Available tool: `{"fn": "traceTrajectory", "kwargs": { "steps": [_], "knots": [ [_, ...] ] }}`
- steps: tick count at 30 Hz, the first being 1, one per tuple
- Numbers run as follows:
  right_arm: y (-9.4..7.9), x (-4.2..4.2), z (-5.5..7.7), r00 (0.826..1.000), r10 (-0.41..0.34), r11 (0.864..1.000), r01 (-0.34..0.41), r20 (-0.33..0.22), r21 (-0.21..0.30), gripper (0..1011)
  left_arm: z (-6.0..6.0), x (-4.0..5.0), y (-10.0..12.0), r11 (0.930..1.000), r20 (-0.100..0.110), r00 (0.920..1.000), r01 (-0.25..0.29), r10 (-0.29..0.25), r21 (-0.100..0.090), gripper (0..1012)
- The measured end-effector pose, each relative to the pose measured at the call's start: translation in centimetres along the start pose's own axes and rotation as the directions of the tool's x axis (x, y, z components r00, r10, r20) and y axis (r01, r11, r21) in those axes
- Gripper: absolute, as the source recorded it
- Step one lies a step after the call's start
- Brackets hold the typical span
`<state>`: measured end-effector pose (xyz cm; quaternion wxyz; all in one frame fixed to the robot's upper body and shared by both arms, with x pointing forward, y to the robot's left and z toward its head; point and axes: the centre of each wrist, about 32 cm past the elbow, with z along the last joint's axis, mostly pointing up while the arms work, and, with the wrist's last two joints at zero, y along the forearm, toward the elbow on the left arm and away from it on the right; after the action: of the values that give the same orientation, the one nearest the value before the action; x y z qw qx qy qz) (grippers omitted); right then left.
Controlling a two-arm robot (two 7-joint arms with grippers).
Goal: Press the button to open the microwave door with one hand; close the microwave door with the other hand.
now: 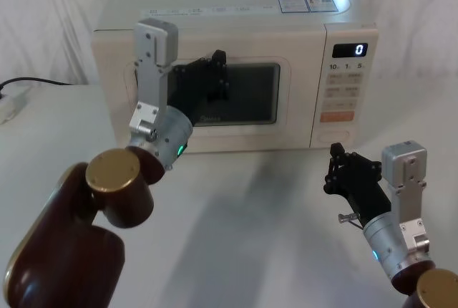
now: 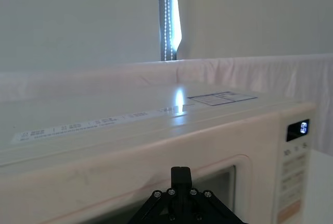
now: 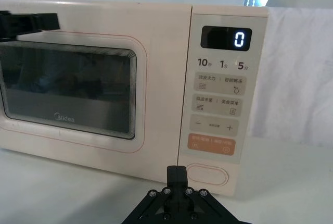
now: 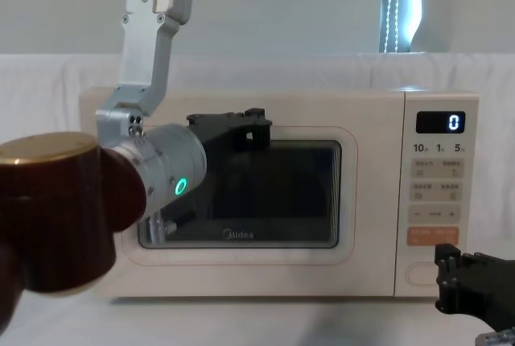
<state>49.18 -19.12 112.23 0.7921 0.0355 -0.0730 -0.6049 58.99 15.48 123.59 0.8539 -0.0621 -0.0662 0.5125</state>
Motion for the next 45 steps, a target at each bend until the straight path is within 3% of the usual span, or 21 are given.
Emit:
{"fn": "traceTrajectory", "kwargs": {
  "steps": [7,13,18,24,31,39,45],
  "knots": [
    [0.0,0.00,0.0,1.000,0.000,1.000,0.000,0.000,0.000,0,-0.2,-0.89,2.5,0.9999,-0.013,0.9999,-0.004,0.004,-0.013,0],
    [0.0,0.00,0.0,1.000,0.000,1.000,0.000,0.000,0.000,0,-0.2,-1.24,5.5,0.9995,-0.020,0.9993,-0.031,0.031,-0.002,0],
    [0.0,0.01,0.0,1.000,0.000,1.000,0.000,0.000,0.000,0,-0.3,-1.02,8.8,0.9975,-0.025,0.9973,-0.069,0.070,0.017,0],
    [0.0,0.00,0.0,1.000,0.000,1.000,0.000,0.000,0.000,0,-0.6,-0.31,13.1,0.9918,-0.065,0.9899,-0.125,0.126,0.026,0],
    [0.0,0.00,0.0,1.000,0.000,1.000,0.000,0.000,0.000,0,-1.9,0.10,17.5,0.9822,-0.084,0.9790,-0.183,0.186,0.041,0],
    [0.0,0.00,0.0,1.000,0.000,1.000,0.000,0.000,0.000,0,-3.4,0.01,19.5,0.9738,-0.091,0.9701,-0.221,0.225,0.053,0],
    [0.0,0.00,0.0,1.000,0.000,1.000,0.000,0.000,0.000,0,-3.9,-0.03,19.4,0.9729,-0.083,0.9698,-0.226,0.229,0.051,0]
  ]
}}
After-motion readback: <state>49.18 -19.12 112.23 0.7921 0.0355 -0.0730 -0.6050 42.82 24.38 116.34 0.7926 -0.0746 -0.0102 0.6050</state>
